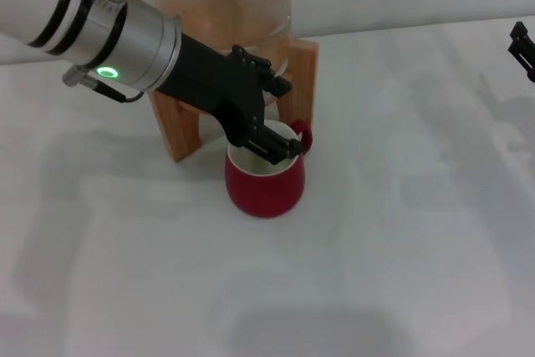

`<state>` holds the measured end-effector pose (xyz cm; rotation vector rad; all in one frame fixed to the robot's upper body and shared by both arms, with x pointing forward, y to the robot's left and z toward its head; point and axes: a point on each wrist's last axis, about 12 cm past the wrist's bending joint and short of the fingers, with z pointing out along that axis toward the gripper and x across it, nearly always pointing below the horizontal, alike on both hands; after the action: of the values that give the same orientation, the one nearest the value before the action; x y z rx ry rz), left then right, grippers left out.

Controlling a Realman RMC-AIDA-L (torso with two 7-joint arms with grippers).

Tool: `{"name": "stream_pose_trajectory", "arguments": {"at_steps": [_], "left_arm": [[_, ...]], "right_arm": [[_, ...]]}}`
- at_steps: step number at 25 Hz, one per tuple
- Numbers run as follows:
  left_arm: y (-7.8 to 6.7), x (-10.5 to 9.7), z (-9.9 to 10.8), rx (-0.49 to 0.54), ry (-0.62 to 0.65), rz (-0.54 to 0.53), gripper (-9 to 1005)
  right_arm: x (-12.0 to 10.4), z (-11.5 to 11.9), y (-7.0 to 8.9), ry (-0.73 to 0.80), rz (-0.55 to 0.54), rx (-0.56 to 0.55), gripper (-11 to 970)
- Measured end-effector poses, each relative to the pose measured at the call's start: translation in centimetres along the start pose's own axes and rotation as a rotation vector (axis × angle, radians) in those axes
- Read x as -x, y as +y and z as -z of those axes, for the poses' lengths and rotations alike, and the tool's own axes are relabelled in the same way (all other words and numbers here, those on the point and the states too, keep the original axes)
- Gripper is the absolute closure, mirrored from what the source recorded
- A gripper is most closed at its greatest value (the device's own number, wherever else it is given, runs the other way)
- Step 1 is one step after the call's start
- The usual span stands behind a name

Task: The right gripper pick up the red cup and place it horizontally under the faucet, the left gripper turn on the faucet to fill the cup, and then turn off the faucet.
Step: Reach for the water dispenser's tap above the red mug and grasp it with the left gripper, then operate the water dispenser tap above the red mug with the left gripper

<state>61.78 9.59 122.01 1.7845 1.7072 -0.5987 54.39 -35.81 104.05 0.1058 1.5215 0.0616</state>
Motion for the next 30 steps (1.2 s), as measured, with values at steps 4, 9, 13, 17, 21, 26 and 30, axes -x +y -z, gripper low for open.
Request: {"name": "stream_pose_trajectory", "arguments": {"at_steps": [4, 9, 13, 17, 21, 26, 30], "left_arm": [[-0.1, 0.1, 0.2, -0.002, 0.004, -0.003, 160], [-0.2, 0.1, 0.7, 0.002, 0.0, 0.004, 162], [-0.3, 0.1, 0.8, -0.002, 0.001, 0.011, 163], [-0.3, 0.1, 0.8, -0.003, 0.003, 0.012, 165], [-0.3, 0.2, 0.9, -0.001, 0.004, 0.008, 166], [-0.3, 0.7, 1.6, 0.036, 0.003, -0.027, 168], [-0.1, 1.1, 2.3, 0.069, -0.014, -0.045, 170]], "right_arm": [[0.0, 0.0, 0.0, 0.001, 0.0, -0.002, 116], [0.0, 0.0, 0.0, -0.001, -0.001, -0.001, 116], [0.1, -0.2, 0.1, -0.004, -0.002, 0.002, 116], [0.1, -0.3, 0.1, -0.006, -0.002, 0.003, 115], [0.2, -0.3, 0.2, -0.006, -0.002, 0.003, 115], [0.1, -0.3, 0.2, -0.006, -0.002, 0.003, 115], [0.2, -0.4, 0.2, -0.01, -0.002, 0.005, 115]]}}
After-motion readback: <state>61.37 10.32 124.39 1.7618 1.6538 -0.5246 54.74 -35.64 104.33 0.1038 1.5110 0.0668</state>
